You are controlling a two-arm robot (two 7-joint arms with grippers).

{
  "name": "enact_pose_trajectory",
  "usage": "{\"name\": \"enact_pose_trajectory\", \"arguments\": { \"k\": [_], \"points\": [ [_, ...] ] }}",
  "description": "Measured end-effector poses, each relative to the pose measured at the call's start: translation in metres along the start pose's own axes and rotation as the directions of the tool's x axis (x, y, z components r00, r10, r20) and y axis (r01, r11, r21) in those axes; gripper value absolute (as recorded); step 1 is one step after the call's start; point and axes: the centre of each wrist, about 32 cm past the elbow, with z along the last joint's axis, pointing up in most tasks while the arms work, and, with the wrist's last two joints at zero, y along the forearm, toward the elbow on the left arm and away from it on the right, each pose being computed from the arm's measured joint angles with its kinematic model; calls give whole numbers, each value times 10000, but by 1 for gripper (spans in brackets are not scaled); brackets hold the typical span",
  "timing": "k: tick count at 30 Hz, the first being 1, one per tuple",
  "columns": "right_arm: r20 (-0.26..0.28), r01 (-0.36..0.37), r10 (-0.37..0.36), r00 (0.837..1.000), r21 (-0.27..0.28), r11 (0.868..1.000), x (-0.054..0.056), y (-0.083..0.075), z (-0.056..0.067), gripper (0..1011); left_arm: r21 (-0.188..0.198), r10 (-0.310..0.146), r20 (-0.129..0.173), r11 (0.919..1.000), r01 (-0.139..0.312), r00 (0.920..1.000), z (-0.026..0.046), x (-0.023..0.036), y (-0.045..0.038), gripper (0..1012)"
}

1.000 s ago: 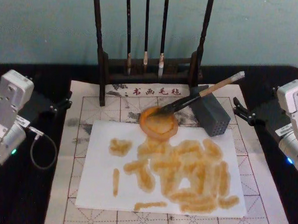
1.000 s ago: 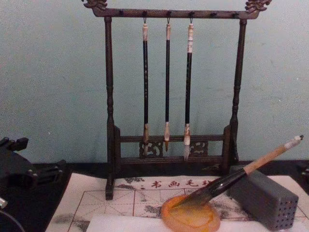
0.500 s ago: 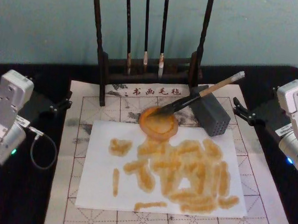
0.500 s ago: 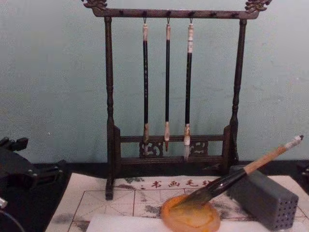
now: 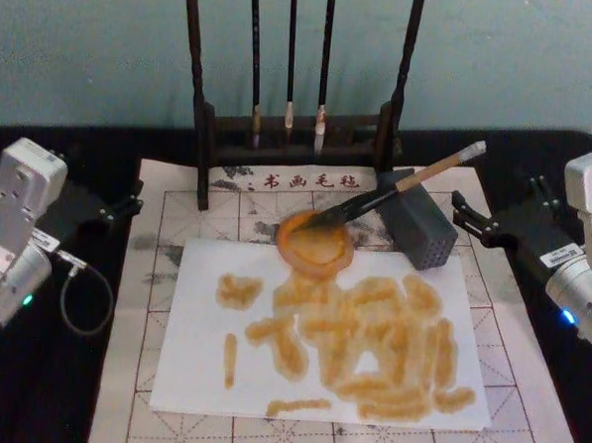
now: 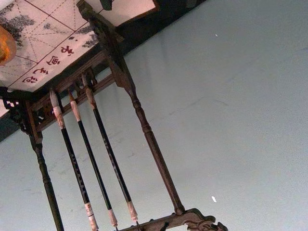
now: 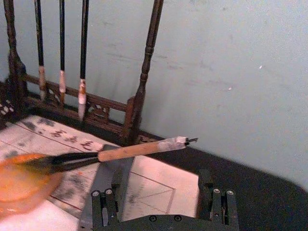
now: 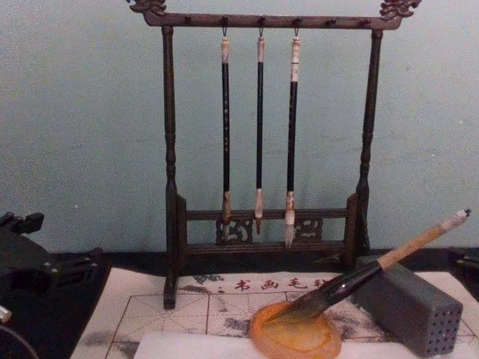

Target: Pick up the brush from the inkstone, write on the paper, then place the brush back to its original position.

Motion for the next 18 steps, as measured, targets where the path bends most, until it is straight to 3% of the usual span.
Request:
{"name": "enact_pose_trajectory", "arguments": {
  "k": [5, 8, 13, 15, 16, 17, 18],
  "points": [
    [-1347, -241, 228, 9906, -80, 9997, -23, 43, 31, 1000, 1, 0, 0, 10000, 0, 10000, 0, 0, 0, 1001],
    [-2268, -321, 285, 9735, -119, 9994, -35, 83, 42, 1000, 0, 0, -1, 10000, 0, 10000, 0, 0, 0, 1001],
    [-3619, -371, 292, 9318, -148, 9992, -48, 151, 51, 1000, 0, 0, -1, 10000, 0, 10000, 0, 0, 0, 1001],
    [-4506, -391, 299, 8922, -111, 9992, -52, 200, 53, 1000, 0, 0, -1, 10000, 0, 10000, 0, 0, 0, 1001],
    [-4506, -391, 299, 8922, -111, 9992, -52, 200, 53, 1000, -1, 0, 0, 10000, 0, 10000, 0, 0, 0, 1001],
    [-4982, -402, 305, 8665, -87, 9992, -54, 224, 51, 1000, 0, 0, 0, 10000, 0, 10000, 0, 0, 0, 1001],
    [-5200, -385, 294, 8537, -67, 9992, -52, 236, 50, 1000, 0, 1, 0, 10000, -1, 10000, 0, 0, 0, 1001]
  ]
}}
